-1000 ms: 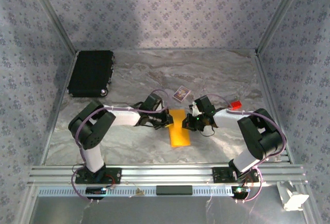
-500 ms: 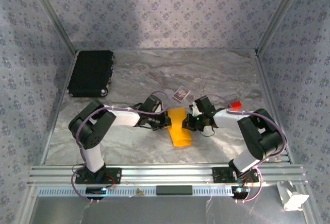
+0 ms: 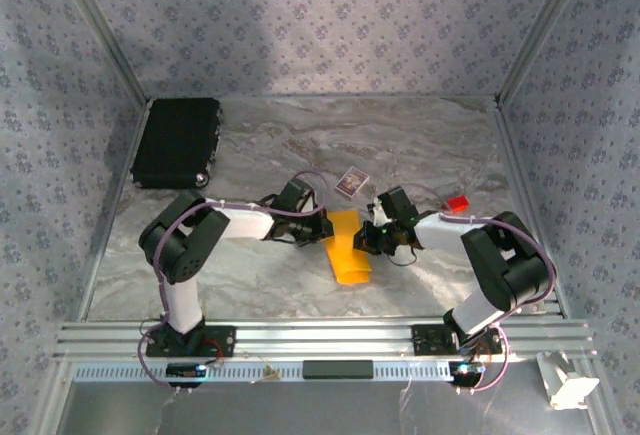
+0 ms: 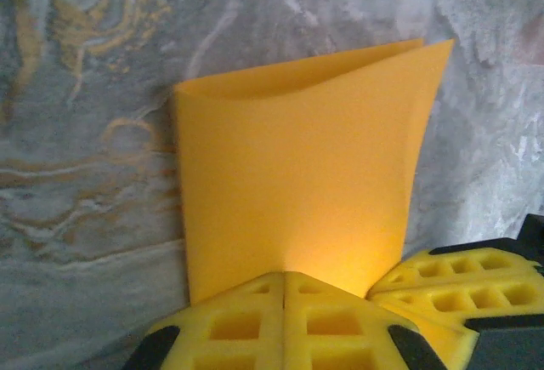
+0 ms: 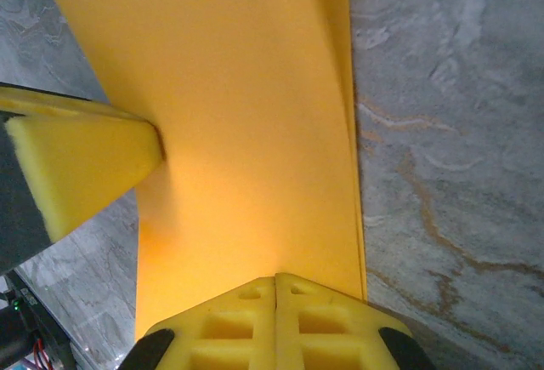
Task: Fold a paper plane with a square sheet of paper (pick it up from the middle)
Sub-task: First fold the square sheet of paper in half at the center of the table.
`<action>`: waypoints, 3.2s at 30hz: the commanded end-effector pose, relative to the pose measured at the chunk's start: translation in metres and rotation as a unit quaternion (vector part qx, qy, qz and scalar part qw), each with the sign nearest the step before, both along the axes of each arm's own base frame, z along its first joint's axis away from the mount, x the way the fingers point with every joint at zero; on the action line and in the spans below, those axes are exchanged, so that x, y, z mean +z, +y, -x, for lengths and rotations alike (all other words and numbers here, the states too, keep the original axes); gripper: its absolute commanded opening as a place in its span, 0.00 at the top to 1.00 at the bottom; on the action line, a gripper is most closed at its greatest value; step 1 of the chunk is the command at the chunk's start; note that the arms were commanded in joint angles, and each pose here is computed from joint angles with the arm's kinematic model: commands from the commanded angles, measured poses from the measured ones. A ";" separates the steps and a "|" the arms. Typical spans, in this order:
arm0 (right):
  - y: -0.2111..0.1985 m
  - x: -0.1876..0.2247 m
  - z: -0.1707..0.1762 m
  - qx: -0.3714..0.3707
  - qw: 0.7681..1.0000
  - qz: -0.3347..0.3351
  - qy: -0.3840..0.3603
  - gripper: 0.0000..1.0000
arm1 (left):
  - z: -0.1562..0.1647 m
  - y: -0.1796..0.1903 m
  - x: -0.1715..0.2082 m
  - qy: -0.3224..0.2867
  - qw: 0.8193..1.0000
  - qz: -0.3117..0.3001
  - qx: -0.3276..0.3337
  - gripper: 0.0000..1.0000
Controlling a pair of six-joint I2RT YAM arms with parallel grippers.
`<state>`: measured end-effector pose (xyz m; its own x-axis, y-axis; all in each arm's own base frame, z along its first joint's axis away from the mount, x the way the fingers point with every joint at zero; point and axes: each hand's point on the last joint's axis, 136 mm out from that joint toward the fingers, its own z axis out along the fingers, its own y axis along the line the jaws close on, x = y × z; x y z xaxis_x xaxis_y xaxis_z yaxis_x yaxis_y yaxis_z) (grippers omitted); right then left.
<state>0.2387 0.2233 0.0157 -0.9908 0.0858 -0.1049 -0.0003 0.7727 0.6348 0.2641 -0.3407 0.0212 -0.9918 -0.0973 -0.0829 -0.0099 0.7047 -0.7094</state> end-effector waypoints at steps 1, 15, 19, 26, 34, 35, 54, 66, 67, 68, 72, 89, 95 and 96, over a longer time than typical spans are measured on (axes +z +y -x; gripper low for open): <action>-0.036 -0.040 0.032 -0.024 0.993 0.089 0.068 1.00 | 0.004 0.009 -0.018 0.011 1.000 -0.023 0.007 1.00; -0.037 -0.040 0.032 -0.025 0.993 0.089 0.067 1.00 | -0.018 -0.001 0.004 -0.011 1.000 -0.008 -0.012 1.00; -0.038 -0.041 0.033 -0.025 0.993 0.090 0.068 1.00 | -0.020 0.010 -0.013 0.000 1.000 -0.018 0.000 1.00; -0.038 -0.040 0.033 -0.024 0.993 0.090 0.068 1.00 | -0.020 0.013 -0.021 0.012 1.000 -0.021 0.005 1.00; -0.039 -0.040 0.033 -0.026 0.993 0.091 0.067 1.00 | -0.028 -0.002 0.021 -0.021 0.999 0.011 -0.023 1.00; -0.039 -0.040 0.033 -0.025 0.993 0.091 0.068 1.00 | -0.028 -0.002 0.020 -0.020 0.999 0.009 -0.025 1.00; -0.040 -0.042 0.034 -0.027 0.993 0.093 0.068 1.00 | -0.036 -0.010 0.026 -0.033 0.998 0.035 -0.028 1.00; -0.040 -0.043 0.036 -0.025 0.993 0.093 0.069 1.00 | -0.040 -0.013 0.025 -0.033 0.998 0.039 -0.033 0.98; -0.040 -0.043 0.035 -0.026 0.993 0.093 0.069 1.00 | -0.041 -0.012 0.022 -0.031 0.998 0.034 -0.032 0.98; -0.040 -0.043 0.035 -0.027 0.993 0.093 0.068 1.00 | -0.041 -0.011 0.018 -0.027 0.999 0.031 -0.032 0.98; -0.041 -0.043 0.036 -0.026 0.993 0.094 0.069 1.00 | -0.042 -0.004 -0.002 -0.014 0.999 0.014 -0.026 0.99; -0.042 -0.043 0.036 -0.027 0.993 0.095 0.070 1.00 | -0.085 0.020 -0.004 -0.029 0.999 0.000 0.028 1.00; -0.042 -0.042 0.034 -0.032 0.993 0.096 0.066 1.00 | -0.095 0.019 0.021 -0.045 0.998 0.013 0.042 1.00; -0.042 -0.041 0.033 -0.034 0.993 0.095 0.065 1.00 | -0.095 0.020 0.026 -0.049 0.998 0.012 0.044 1.00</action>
